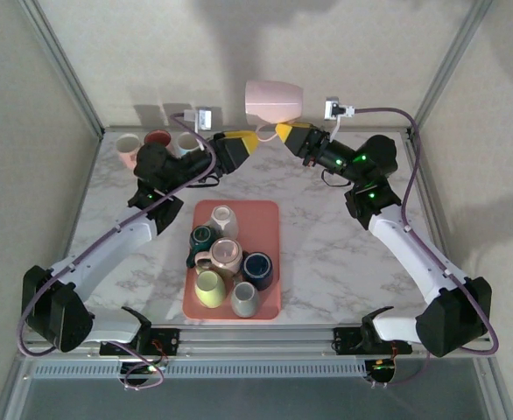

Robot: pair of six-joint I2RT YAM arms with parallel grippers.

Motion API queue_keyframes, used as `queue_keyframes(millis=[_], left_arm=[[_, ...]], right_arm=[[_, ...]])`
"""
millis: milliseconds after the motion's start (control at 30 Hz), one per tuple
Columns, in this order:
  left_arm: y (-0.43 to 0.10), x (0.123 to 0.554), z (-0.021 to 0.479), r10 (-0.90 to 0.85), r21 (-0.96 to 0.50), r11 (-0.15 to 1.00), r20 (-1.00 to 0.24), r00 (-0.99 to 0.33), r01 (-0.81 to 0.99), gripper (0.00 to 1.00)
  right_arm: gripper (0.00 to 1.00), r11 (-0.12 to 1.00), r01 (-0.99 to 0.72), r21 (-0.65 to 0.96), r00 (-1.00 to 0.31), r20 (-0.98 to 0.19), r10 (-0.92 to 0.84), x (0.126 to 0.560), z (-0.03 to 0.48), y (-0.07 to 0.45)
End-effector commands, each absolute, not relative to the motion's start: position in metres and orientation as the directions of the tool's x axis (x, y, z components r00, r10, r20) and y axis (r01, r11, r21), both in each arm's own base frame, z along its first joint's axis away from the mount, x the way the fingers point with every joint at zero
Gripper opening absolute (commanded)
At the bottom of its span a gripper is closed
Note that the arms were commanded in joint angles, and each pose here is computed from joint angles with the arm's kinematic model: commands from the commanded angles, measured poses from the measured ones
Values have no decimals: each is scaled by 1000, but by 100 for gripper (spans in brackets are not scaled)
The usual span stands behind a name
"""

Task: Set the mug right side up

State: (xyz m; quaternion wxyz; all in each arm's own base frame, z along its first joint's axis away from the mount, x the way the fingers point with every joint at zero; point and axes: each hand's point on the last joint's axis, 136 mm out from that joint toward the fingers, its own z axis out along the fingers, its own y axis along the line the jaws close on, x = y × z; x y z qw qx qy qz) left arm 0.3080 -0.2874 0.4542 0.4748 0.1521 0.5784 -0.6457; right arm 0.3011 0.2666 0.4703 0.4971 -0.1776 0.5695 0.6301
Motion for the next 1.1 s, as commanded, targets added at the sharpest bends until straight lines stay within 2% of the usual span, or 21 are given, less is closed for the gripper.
queue_keyframes(millis=[0, 600, 1067], left_arm=[[-287, 305, 476, -475, -537, 117, -769, -428, 835, 58], [-299, 303, 495, -507, -513, 21, -745, -433, 858, 52], [-309, 309, 495, -500, -513, -9, -741, -449, 858, 33]], right_arm=[[0, 106, -889, 445, -339, -797, 500, 288, 509, 256], [0, 38, -872, 489, -403, -758, 512, 285, 504, 261], [0, 0, -860, 510, -437, -737, 515, 284, 501, 265]])
